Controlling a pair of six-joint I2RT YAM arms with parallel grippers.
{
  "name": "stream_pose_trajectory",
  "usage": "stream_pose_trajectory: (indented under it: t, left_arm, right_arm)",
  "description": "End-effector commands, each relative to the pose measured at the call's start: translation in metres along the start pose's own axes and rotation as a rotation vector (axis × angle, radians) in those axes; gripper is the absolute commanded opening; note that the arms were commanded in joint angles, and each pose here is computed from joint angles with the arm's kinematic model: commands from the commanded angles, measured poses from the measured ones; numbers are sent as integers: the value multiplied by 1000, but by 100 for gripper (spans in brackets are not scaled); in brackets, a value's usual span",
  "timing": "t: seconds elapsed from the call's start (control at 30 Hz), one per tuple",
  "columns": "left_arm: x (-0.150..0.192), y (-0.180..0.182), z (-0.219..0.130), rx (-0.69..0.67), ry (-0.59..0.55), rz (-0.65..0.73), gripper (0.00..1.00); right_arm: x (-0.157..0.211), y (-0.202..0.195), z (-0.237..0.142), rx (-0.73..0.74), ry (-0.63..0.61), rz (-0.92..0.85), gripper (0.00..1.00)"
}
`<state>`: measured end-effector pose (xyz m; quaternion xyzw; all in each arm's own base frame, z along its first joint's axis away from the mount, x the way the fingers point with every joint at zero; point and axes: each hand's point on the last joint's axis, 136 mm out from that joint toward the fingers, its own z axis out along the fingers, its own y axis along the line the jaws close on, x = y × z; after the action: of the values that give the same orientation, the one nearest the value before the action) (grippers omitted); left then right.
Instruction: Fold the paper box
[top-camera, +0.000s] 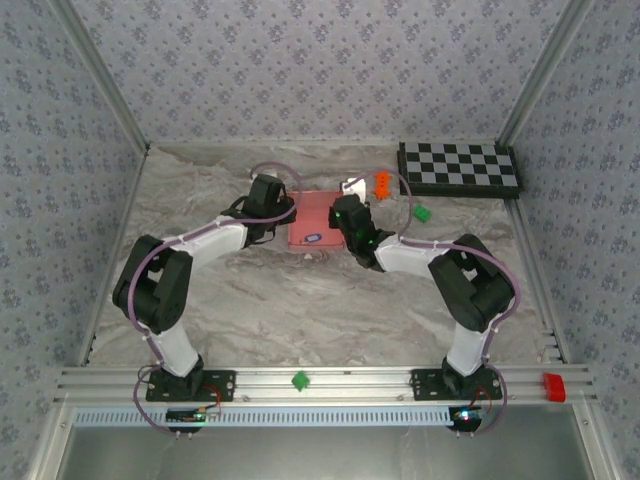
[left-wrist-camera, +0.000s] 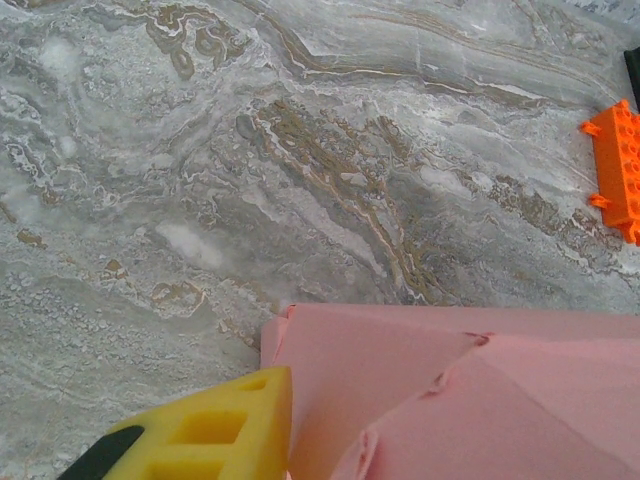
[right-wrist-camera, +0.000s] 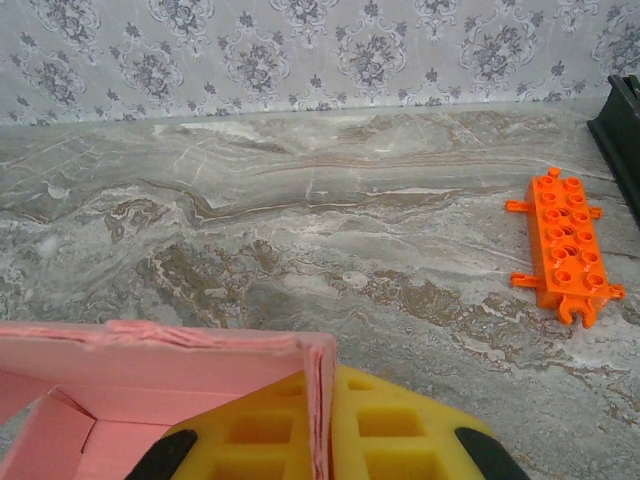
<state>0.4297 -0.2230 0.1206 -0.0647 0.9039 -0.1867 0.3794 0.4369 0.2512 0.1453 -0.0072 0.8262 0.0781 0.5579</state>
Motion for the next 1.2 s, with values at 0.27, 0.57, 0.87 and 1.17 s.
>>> stream_pose_trajectory:
  t: [0.27, 0.57, 0.87, 1.17]
  left_arm:
    - [-10, -18, -17, 34, -35, -76, 32]
    - [2, -13, -15, 11, -21, -116, 30]
    - [7, -12, -17, 9, -35, -156, 30]
    - [10, -13, -19, -18, -44, -182, 31]
  right_arm:
    - [1, 1, -7, 41, -22, 29, 9]
    - [3, 3, -9, 40, -29, 36, 9]
    - [6, 5, -12, 52, -38, 51, 9]
    - [8, 6, -17, 70, -52, 54, 9]
